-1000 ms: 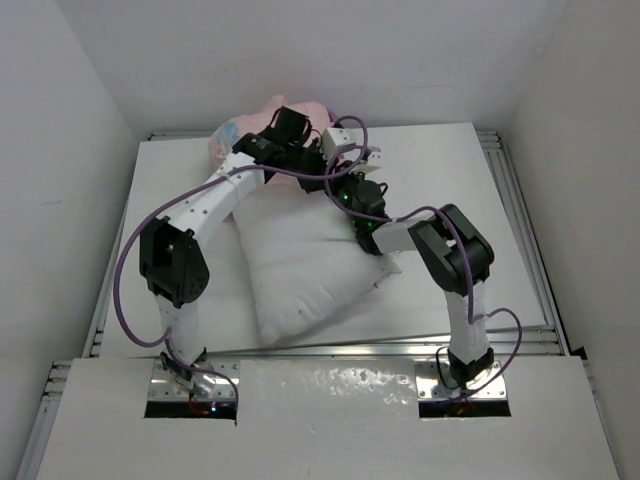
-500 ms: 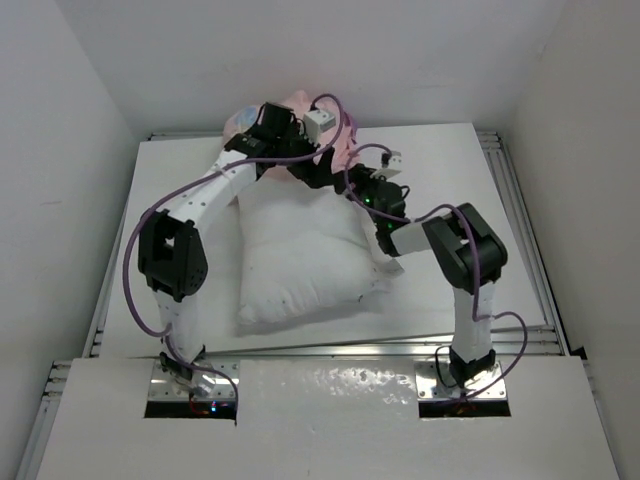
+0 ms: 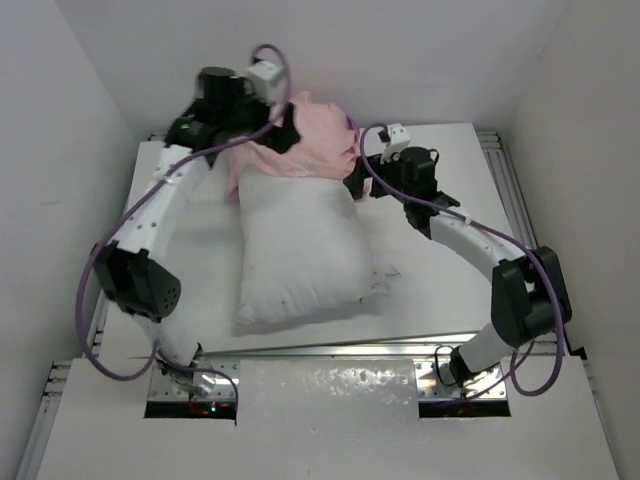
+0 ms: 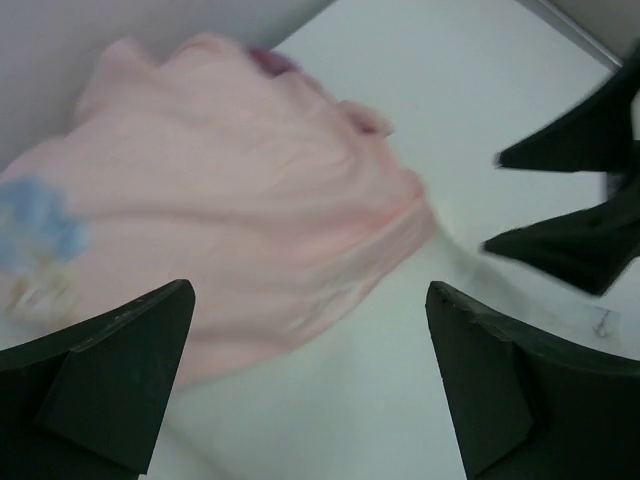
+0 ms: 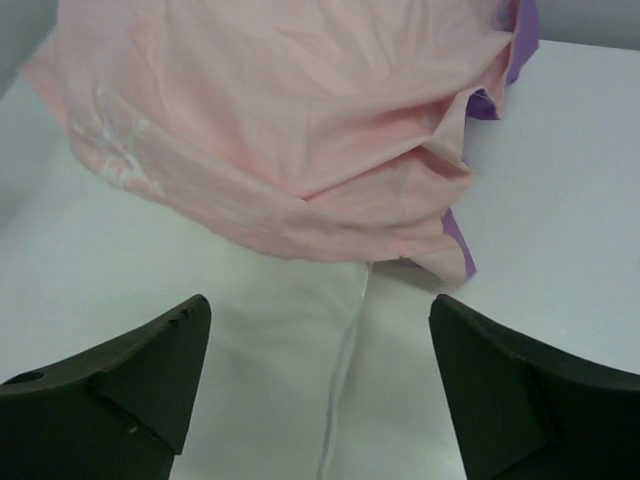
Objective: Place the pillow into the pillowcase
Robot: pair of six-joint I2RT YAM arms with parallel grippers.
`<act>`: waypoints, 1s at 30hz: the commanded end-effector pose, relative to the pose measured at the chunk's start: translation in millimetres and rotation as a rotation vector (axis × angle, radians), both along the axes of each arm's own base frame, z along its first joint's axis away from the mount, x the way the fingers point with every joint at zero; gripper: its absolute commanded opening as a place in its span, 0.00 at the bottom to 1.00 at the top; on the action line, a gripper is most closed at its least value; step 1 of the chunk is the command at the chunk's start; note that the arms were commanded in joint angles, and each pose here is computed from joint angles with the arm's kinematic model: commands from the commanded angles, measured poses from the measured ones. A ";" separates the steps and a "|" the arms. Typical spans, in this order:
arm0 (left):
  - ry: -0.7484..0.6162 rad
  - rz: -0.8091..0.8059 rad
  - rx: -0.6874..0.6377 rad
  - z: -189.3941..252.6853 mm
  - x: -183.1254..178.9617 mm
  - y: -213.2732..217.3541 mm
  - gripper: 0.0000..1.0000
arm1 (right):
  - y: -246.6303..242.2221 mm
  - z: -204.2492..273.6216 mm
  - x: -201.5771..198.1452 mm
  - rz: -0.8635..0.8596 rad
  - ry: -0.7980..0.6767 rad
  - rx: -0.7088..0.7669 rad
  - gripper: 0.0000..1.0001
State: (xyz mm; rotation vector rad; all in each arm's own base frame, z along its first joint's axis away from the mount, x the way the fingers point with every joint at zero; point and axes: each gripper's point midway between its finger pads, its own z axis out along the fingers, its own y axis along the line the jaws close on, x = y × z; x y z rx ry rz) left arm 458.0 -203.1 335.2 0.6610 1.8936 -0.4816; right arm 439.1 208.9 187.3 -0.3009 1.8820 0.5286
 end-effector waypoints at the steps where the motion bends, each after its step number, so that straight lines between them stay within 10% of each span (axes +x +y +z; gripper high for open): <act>1: 0.040 0.274 -0.144 -0.5 1.4 130.3 0.96 | 25.2 26.1 -27.4 0.057 0.018 -0.122 0.86; 5: 0.168 0.422 -0.096 -89.4 -0.9 217.6 0.32 | 122.6 77.4 -36.1 0.180 -0.149 -0.320 0.87; 12: 0.323 0.362 -0.063 -201.7 24.6 218.9 0.85 | 229.9 58.9 -18.5 0.168 -0.194 -0.360 0.92; 18: 0.315 0.340 -0.077 -235.6 50.9 217.7 0.95 | 268.2 -1.6 -10.4 0.150 -0.191 -0.465 0.99; 25: 0.337 0.324 -0.072 -277.9 78.9 192.4 0.89 | 258.7 -69.1 9.8 0.071 -0.185 -0.669 0.99; 30: 0.381 0.320 -0.094 -299.1 85.7 170.9 0.57 | 249.1 -116.2 17.1 0.062 -0.153 -0.786 0.99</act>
